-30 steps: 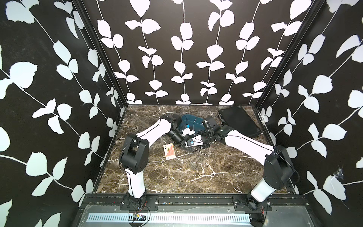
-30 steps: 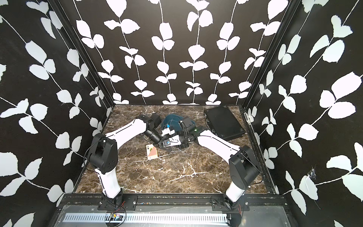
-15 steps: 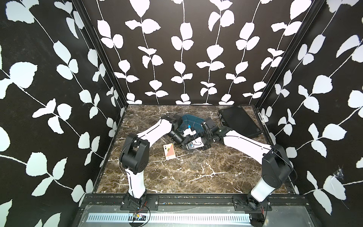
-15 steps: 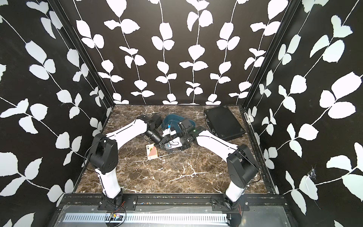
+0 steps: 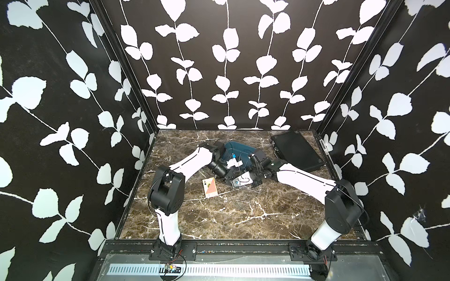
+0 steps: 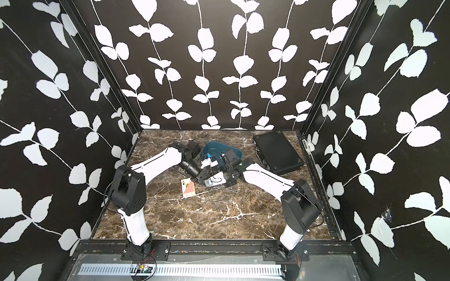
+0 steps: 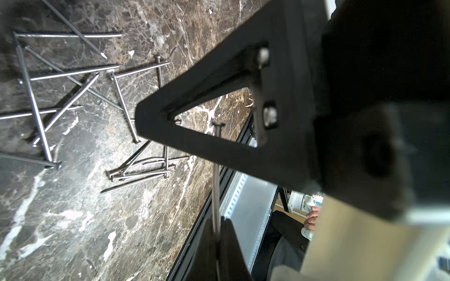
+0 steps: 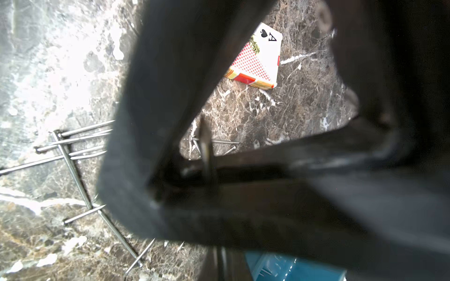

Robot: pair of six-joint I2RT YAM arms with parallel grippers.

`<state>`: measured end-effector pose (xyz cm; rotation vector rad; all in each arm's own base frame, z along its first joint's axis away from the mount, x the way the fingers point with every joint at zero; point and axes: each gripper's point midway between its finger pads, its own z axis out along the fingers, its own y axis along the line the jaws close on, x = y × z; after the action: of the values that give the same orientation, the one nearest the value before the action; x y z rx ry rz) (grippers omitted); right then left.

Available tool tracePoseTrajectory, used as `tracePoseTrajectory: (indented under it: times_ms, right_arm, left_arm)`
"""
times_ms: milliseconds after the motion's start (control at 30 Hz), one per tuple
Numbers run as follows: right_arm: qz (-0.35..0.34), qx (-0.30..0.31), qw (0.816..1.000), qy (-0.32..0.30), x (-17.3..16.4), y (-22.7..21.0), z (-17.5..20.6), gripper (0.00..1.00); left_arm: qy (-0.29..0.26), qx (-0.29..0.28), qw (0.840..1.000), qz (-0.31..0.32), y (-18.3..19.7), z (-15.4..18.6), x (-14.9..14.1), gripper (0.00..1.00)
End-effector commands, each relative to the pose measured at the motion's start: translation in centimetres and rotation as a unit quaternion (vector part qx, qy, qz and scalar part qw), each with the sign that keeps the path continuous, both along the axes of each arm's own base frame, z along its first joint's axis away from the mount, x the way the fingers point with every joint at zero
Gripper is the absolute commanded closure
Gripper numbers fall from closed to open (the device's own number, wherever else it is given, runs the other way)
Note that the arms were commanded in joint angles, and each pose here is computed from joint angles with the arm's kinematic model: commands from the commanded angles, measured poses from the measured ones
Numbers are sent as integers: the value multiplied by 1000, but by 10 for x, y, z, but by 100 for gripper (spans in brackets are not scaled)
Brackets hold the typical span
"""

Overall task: Put the nails on the desktop into the storage box
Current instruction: Pick up the nail from the center of the board, then place the nail in the storage box.

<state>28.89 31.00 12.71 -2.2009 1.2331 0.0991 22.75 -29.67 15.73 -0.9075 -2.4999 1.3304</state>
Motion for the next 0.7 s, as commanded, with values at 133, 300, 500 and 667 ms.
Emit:
tracePoseTrajectory:
  times_ms: [133,300,500,667]
  right_arm:
    - [-53,7,998,23,-7,-12,-1,100]
    - [-180,79,976,97,0,-22,8,100]
    - [-418,200,864,195,51,-26,34,100]
    - [-586,263,716,274,94,-28,47,100]
  left_arm:
    - [-27,-20,999,12,7,31,4,39]
    - [-66,-25,995,75,35,47,31,2]
    - [-146,-26,965,216,86,66,82,1]
    - [-181,-13,944,276,97,64,95,1]
